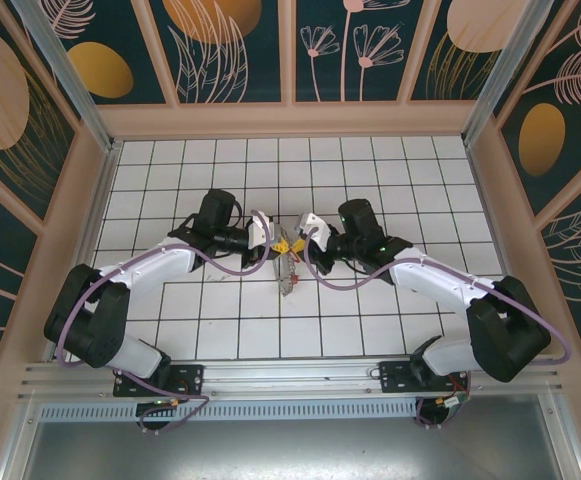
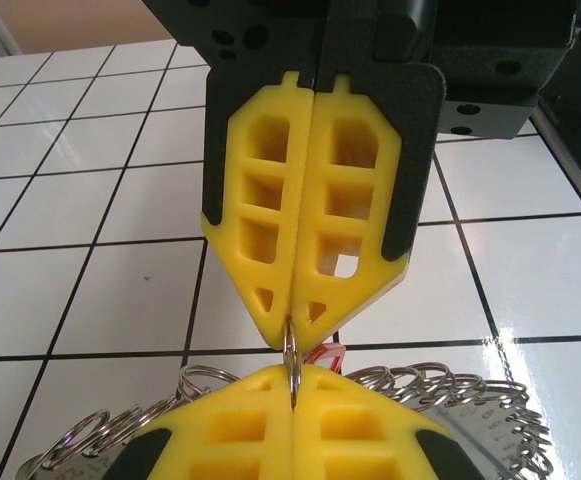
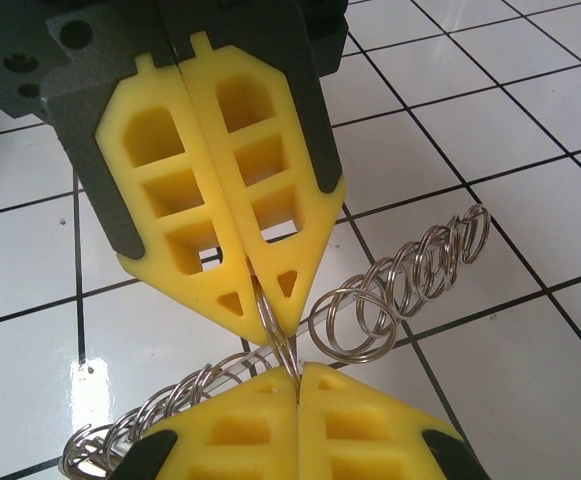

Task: Put the keys on the keyring

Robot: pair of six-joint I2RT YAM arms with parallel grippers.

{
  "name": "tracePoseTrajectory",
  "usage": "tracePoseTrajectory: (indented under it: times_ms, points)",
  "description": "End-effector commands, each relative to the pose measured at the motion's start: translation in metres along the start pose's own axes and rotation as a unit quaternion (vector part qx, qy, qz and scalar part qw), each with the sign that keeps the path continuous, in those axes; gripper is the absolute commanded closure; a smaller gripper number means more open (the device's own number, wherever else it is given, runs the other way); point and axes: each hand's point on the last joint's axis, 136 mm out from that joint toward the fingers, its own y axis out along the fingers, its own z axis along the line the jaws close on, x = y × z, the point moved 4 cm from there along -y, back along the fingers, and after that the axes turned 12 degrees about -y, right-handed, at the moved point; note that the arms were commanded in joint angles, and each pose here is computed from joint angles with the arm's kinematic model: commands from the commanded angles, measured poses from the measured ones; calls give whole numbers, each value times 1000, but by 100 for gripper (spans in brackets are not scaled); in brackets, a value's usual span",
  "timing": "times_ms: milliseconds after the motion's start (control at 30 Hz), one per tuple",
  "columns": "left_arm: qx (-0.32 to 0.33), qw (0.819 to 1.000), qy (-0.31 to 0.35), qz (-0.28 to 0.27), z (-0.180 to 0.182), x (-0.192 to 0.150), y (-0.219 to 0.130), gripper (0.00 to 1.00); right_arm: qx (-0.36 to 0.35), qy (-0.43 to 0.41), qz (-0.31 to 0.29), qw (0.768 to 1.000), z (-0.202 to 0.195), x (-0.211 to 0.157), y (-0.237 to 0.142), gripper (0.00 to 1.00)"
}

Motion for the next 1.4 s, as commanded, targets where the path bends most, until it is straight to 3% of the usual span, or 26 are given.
tracePoseTrajectory:
  times_ms: [0,667,1233,1367]
  points:
    - [-43,996,42,-60,-15,31,-7,100,6,24,27,999,2,-25,3,100]
    - [-58,996,46,-44,-18,28,-6,100,18,22,87,996,-5,-34,-5,100]
    - [-94,988,49,-116,-27,48,-11,100,10,66,36,997,-1,-38,3,100]
    - [-91,988,45,-115,-28,45,-11,100,4,62,36,997,-1,-39,2,90]
